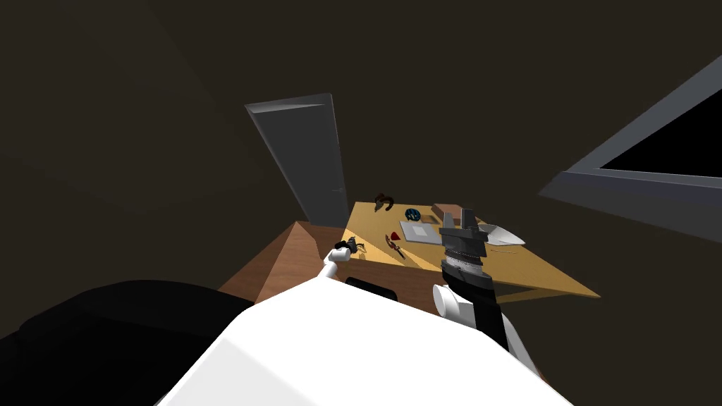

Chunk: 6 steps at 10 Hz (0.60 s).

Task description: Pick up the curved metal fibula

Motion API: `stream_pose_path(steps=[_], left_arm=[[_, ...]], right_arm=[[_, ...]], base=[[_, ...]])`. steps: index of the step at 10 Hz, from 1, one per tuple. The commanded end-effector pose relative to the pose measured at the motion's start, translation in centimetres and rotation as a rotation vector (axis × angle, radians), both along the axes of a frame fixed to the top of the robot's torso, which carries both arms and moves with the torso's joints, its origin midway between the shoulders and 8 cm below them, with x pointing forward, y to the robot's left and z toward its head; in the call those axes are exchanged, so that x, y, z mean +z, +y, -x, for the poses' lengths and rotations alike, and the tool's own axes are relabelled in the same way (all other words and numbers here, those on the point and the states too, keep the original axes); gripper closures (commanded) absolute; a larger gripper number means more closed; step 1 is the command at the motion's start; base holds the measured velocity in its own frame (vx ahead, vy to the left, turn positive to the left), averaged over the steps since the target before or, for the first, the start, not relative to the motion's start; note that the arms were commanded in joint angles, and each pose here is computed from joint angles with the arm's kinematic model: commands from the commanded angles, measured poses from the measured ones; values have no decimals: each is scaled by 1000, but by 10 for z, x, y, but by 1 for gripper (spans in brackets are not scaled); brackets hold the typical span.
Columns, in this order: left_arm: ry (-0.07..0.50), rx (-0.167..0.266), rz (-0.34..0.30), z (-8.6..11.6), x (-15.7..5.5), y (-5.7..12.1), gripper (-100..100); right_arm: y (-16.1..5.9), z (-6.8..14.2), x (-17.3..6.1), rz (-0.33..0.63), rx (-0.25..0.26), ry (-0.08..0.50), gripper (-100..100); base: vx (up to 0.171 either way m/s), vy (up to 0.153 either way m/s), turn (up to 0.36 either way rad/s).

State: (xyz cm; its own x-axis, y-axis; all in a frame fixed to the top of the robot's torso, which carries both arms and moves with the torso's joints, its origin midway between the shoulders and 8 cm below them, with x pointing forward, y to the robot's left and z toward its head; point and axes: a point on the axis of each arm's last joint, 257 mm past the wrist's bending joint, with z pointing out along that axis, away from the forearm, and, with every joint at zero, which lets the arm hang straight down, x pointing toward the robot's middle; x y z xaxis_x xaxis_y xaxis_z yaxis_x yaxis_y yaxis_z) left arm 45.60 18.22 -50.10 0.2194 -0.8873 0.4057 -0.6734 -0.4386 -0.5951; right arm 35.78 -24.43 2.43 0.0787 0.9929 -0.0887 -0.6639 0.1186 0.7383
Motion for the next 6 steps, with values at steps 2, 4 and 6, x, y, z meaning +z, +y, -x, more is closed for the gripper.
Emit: stream_pose_path(steps=[2, 4, 6], left_arm=[[24, -4, 15, 6, -7, -12, -100], [28, 0, 17, 10, -15, -17, -100], [27, 6, 16, 15, -22, -21, -100]], right_arm=[[0, 0, 0, 0, 0, 0, 0], [0, 0, 0, 0, 0, 0, 0], [0, 0, 0, 0, 0, 0, 0]], base=[[32, 31, 6], [21, 7, -13], [54, 11, -17]])
